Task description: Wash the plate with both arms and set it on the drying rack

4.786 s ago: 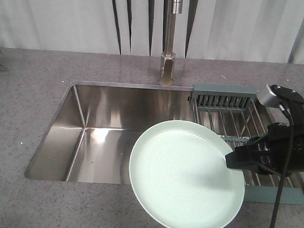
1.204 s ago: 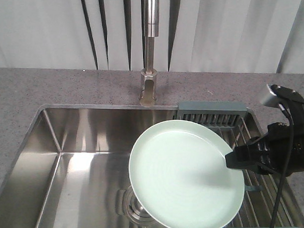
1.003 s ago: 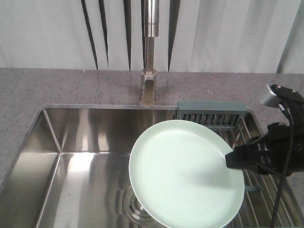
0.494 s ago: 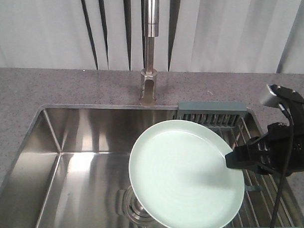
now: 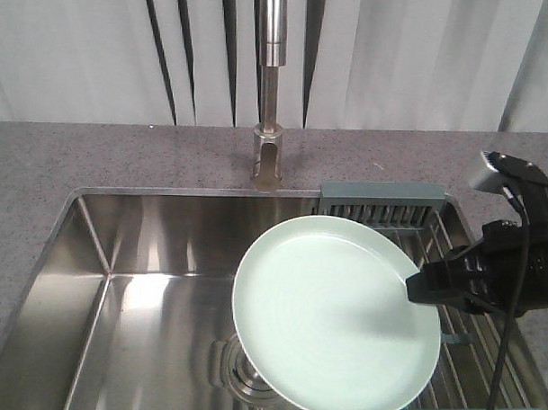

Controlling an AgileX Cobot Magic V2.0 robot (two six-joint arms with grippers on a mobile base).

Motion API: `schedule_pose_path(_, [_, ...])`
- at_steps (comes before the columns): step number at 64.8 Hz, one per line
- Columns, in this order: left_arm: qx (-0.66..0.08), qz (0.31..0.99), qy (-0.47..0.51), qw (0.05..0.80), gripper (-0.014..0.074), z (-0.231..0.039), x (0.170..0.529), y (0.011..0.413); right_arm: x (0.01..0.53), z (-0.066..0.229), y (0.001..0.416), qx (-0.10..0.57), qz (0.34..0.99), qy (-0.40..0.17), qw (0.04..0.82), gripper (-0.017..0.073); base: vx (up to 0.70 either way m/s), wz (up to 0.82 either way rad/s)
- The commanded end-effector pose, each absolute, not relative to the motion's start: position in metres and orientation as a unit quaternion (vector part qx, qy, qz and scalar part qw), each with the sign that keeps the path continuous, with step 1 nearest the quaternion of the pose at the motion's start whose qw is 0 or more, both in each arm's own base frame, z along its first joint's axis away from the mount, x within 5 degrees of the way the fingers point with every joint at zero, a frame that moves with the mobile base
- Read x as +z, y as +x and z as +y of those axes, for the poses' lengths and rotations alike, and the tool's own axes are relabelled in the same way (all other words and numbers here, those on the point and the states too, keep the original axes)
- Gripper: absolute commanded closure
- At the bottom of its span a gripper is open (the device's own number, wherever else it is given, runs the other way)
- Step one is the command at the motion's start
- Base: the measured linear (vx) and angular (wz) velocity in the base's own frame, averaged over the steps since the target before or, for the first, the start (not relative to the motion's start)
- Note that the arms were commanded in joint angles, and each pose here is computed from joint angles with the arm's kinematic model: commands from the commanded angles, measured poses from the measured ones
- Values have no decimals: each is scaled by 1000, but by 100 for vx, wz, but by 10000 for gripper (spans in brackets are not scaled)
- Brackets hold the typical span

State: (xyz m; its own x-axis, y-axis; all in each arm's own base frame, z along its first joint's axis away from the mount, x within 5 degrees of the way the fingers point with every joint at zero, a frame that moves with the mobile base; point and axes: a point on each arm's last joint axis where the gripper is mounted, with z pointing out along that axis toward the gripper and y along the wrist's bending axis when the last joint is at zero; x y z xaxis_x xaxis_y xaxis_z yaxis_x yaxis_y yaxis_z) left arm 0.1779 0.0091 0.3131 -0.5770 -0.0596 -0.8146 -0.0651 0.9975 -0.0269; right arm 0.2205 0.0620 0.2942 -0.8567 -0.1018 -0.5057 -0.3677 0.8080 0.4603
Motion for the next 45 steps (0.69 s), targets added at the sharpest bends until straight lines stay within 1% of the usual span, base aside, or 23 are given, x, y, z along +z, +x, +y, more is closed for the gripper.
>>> schedule_pose_path(1, [12, 873, -17, 487, 523, 9, 334, 191, 310, 64, 221, 296, 908, -125, 271, 568, 0, 0])
schedule_pose_path(7, [19, 884, 0, 467, 435, 10, 338, 200, 310, 64, 221, 296, 908, -125, 271, 568, 0, 0])
schedule_pose_path(13, [20, 891, 10, 453, 306, 10, 340, 210, 310, 64, 221, 296, 908, -125, 271, 568, 0, 0])
schedule_pose_path(18, [12, 893, 19, 450, 195, 8, 341, 219, 310, 64, 221, 296, 908, -125, 271, 568, 0, 0])
schedule_pose_path(25, [-14, 897, 53, 438, 78, 2, 342, 231, 310, 64, 221, 296, 908, -125, 271, 568, 0, 0])
schedule_pose_path(30, [-37, 898, 92, 429, 32, -4, 342, 239, 310, 64, 221, 296, 908, -125, 271, 568, 0, 0])
schedule_pose_path(33, [-56, 894, 119, 427, 17, -9, 341, 245, 310, 64, 221, 296, 908, -125, 271, 568, 0, 0])
schedule_pose_path(45, [-118, 859, 203, 454, 14, -25, 342, 269, 310, 64, 221, 296, 908, -125, 271, 568, 0, 0])
